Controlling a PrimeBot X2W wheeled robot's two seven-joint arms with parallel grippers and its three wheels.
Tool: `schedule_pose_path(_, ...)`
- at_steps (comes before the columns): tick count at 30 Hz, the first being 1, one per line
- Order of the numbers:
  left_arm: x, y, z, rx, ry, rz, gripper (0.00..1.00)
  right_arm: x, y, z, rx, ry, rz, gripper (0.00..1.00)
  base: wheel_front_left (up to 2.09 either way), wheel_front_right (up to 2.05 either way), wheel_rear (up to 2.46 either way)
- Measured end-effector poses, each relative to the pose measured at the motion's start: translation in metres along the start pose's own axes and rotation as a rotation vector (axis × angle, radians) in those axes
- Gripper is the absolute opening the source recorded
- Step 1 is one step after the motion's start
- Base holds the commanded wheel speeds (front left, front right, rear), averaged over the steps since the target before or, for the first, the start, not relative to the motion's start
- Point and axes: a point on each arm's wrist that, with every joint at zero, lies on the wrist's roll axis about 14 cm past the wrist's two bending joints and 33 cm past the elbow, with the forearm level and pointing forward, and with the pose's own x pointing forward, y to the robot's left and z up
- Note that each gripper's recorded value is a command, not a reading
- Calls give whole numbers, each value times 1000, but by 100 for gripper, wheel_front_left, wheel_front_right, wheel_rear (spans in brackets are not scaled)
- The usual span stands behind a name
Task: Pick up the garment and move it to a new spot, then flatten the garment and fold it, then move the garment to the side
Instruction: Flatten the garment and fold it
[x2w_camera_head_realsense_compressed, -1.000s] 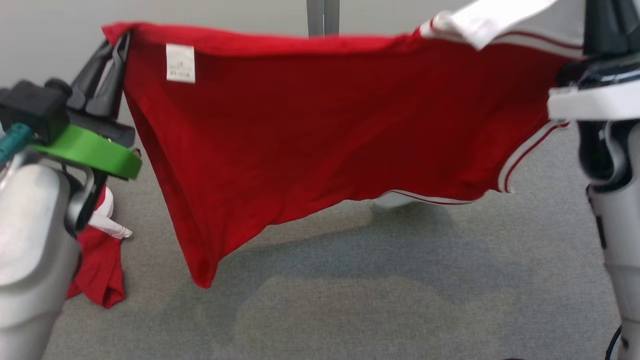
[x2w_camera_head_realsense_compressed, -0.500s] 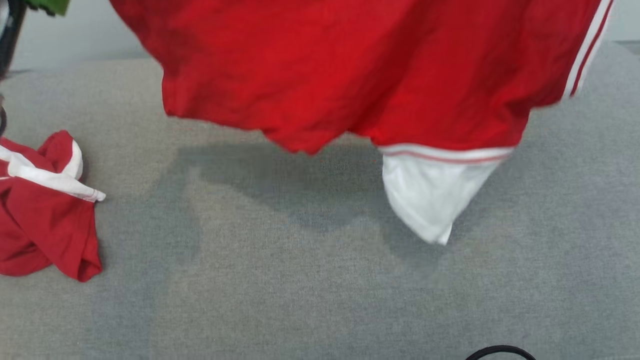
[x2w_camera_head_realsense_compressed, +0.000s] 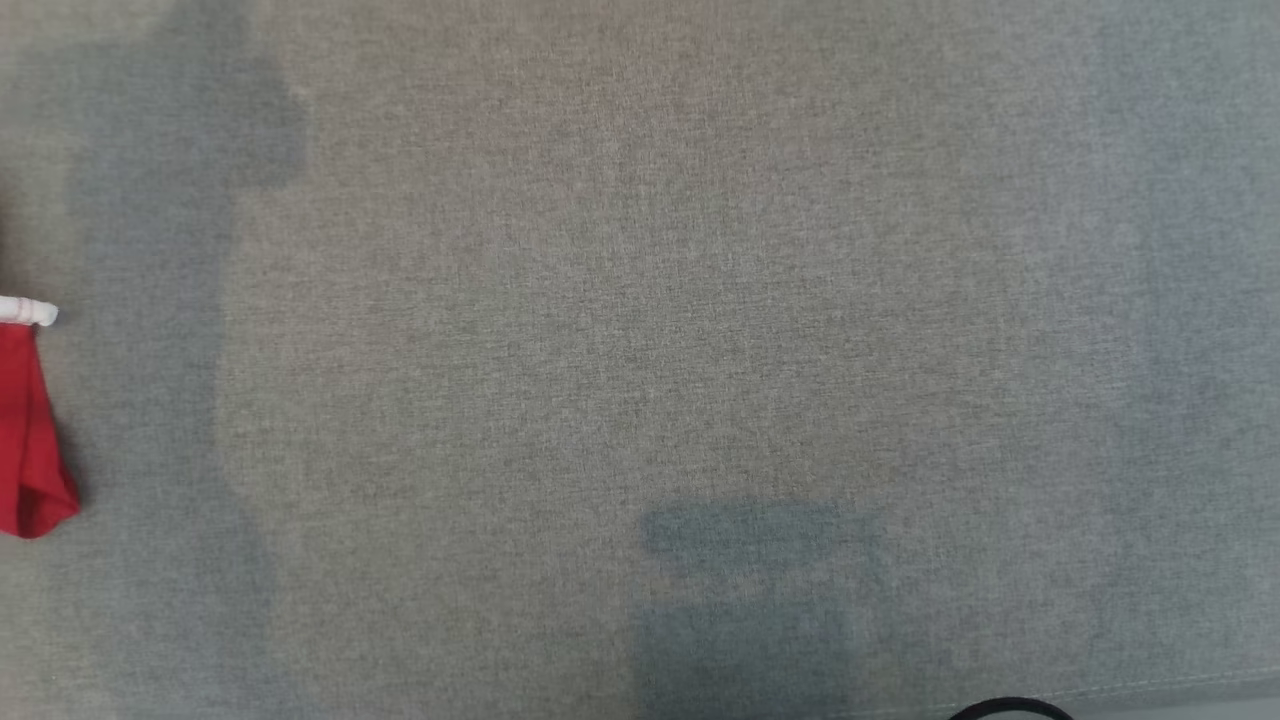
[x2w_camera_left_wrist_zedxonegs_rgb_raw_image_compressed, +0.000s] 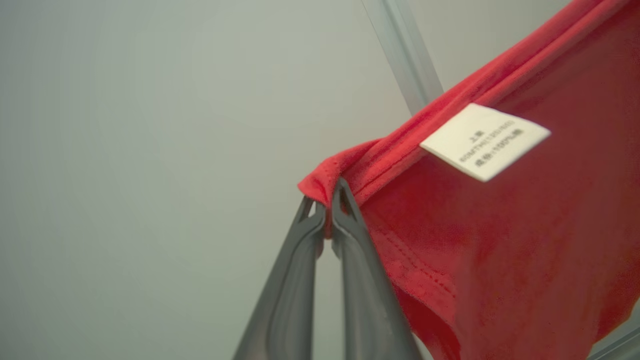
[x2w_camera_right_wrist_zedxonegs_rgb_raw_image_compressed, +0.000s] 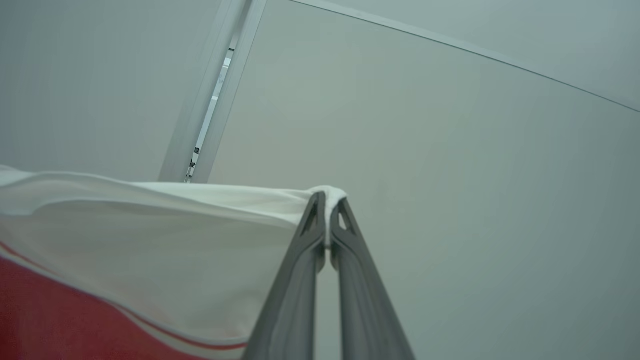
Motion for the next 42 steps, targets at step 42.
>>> schedule_pose_path(42,-417,-169,-112,-632,738,215,0,-510,87,-74,573,994,-31,0,0,0,0)
